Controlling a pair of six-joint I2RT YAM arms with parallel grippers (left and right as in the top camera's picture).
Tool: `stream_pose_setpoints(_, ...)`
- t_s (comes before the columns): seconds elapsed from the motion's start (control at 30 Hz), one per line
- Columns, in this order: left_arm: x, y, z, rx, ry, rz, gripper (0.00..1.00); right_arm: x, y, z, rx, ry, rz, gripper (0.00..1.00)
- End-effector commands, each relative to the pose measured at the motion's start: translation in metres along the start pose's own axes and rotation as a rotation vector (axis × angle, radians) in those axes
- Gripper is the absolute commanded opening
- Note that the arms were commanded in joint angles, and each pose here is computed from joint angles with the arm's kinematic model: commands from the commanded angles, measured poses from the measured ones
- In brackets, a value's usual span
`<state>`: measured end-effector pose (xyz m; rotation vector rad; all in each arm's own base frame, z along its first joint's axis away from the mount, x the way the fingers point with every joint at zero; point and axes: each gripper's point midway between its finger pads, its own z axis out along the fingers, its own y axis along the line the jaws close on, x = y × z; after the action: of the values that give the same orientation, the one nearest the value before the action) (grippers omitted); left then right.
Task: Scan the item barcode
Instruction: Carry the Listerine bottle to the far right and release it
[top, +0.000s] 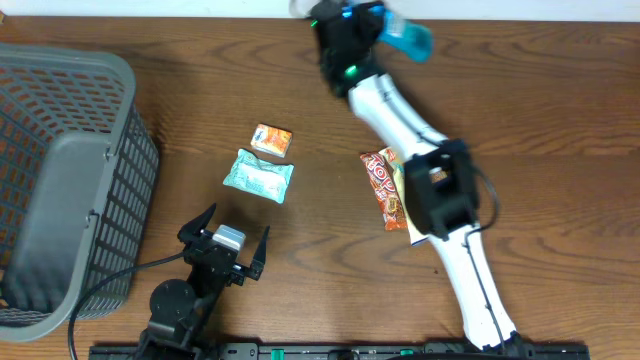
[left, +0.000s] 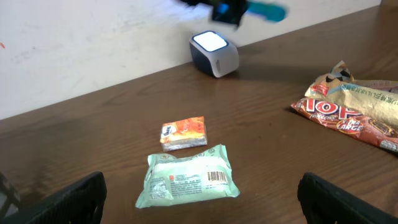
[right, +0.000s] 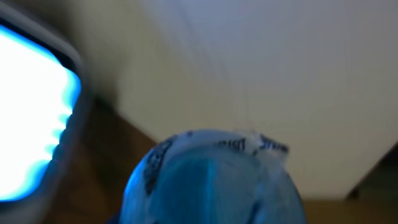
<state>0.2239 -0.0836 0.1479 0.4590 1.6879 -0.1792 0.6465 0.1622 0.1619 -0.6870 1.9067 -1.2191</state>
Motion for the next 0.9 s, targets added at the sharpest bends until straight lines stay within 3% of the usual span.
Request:
stream_pose_setpoints(0.0, 0.013, -0.004, 0.002, 0.015, 0.038, -0.016, 0.98, 0.068, -0.112, 0.016, 0.139, 0.207, 0.276, 0.01)
stream_pose_setpoints(0.3, 0.013, -0.004, 0.002, 0.016, 0.038, -0.016, 0.98, 0.258, -0.078, 0.074, -0.104, 0.646, 0.319, 0.01)
stream_pose_setpoints(0.5, 0.013, -0.004, 0.002, 0.016, 0.038, -0.017, 0.98, 0.374, -0.078, 0.099, -0.121, 0.856, 0.346, 0.01)
stream_pose_setpoints(0.7, 0.013, -0.004, 0.002, 0.016, 0.038, -0.016, 0.98, 0.475, -0.069, 0.105, -0.105, 1.02, 0.375, 0.01)
stream_pose_setpoints(0.87, 0.013, -0.004, 0.002, 0.015, 0.038, -0.016, 0.98, 0.531, -0.076, 0.107, -0.065, 1.093, 0.442, 0.01)
